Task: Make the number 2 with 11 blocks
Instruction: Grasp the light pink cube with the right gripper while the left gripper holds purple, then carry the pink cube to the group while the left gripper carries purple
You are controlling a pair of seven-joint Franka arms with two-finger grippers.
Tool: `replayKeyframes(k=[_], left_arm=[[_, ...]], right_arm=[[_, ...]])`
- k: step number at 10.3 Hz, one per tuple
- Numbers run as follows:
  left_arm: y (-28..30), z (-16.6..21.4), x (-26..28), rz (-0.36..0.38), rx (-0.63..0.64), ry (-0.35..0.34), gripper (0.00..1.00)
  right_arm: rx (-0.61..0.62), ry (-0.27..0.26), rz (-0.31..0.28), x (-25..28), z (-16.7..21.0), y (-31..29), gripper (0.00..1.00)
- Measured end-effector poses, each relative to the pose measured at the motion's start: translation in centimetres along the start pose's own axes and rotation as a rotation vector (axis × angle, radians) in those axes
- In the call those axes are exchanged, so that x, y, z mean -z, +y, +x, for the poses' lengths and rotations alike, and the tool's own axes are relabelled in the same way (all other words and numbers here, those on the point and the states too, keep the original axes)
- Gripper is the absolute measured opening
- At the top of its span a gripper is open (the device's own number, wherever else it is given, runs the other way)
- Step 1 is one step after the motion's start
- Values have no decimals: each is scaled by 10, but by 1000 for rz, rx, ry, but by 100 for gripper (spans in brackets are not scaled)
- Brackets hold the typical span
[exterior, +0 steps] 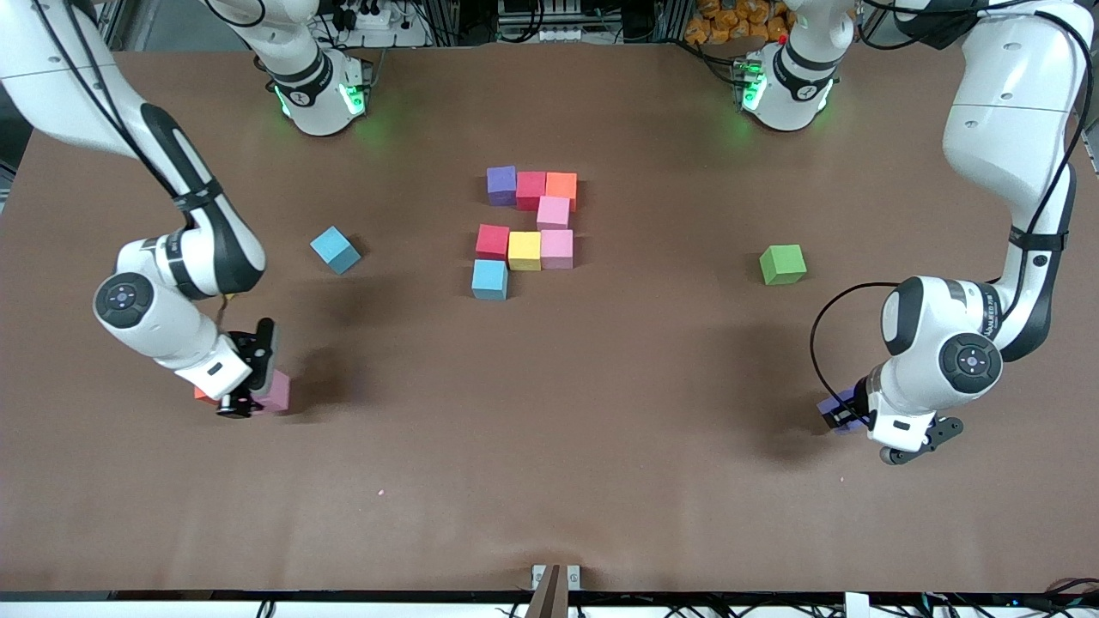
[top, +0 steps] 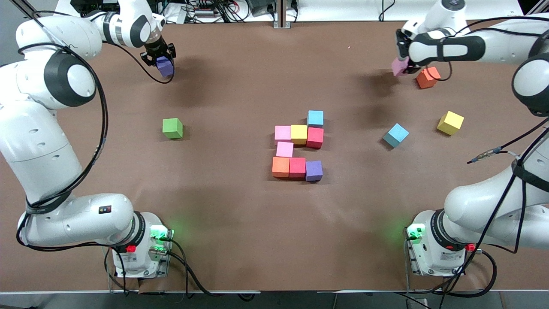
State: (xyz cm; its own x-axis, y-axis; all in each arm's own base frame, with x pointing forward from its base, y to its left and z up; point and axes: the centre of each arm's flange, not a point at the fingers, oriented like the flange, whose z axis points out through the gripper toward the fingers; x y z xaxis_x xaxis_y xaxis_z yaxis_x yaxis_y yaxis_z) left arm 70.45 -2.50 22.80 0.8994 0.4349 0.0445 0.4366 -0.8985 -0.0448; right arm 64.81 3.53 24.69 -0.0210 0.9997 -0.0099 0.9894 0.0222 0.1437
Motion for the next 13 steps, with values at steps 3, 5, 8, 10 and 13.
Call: replayKeyframes(k=[3, 5, 8, 10, 13], left_arm=[[0, -1, 0, 3, -1, -4, 56], [-1, -1, 1, 11, 0, -13, 56], [-6, 0, 10, 23, 6, -19, 56], [-9, -1, 21, 42, 7, -32, 56], [-11, -5, 28, 61, 18, -50, 56]], right_arm=[[-192, 28, 5, 3, 102, -11, 62], [-397, 37, 20, 4, 152, -25, 62], [-789, 16, 65, 3, 219, -54, 62], [-1069, -5, 115, 5, 269, -81, 62], [-1443, -32, 133, 12, 329, -115, 62]])
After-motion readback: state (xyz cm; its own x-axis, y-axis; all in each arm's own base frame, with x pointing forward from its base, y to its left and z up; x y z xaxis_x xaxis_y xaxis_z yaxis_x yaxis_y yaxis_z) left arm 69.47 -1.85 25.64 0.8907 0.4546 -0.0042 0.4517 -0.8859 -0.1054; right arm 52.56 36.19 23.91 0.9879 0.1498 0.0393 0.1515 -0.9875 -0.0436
